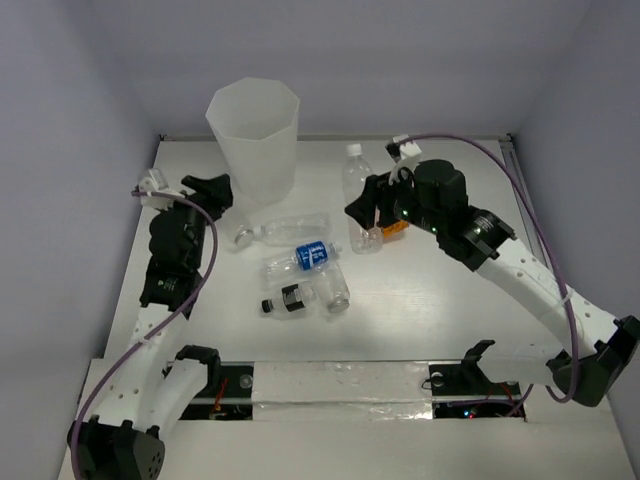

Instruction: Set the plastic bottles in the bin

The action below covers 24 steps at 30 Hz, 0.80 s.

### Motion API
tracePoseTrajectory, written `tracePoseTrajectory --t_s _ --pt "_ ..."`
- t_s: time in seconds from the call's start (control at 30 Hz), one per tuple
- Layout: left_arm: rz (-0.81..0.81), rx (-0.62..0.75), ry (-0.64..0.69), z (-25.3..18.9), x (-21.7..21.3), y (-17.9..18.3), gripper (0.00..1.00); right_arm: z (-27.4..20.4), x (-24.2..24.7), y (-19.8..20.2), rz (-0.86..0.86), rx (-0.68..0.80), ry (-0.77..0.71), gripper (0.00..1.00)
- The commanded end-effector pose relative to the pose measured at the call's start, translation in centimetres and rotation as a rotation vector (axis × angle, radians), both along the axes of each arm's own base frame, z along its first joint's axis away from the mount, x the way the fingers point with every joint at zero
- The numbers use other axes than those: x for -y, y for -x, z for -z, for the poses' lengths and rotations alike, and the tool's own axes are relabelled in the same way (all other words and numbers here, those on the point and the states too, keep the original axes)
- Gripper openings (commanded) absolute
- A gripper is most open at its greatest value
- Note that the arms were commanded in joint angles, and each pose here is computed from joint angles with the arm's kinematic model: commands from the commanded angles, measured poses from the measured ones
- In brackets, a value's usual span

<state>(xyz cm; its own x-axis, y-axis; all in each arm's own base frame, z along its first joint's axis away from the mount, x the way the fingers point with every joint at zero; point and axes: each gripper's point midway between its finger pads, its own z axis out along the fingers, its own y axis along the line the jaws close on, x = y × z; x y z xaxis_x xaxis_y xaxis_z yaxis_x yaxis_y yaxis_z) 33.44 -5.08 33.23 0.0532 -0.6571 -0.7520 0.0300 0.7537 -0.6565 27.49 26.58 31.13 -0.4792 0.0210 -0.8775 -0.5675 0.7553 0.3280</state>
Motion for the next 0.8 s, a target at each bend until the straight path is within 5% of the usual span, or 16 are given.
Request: tracePoseTrajectory --t_s 0.0,0.2,0.43,0.77 --pt "-0.040 -0.188 0.057 8.3 -0.7 1.0 0.63 -8.4 -4.6 -1.8 -0.119 0.189 -0.215 0.54" --pt "-0.109 -0.327 0.068 15.4 -1.8 2.0 0.98 -18.9 -8.9 -6.4 -0.123 0.393 -0.433 0.55" --pt "-0.210 -0.361 0.093 17.8 -3.4 2.1 0.99 -24.3 -12.9 -13.3 -0.045 0.538 -0.567 0.55" --pt "-0.244 -0.452 0.072 20.3 -3.9 -0.1 0.99 -21.5 -16.0 -22.3 0.122 0.655 -0.581 0.63"
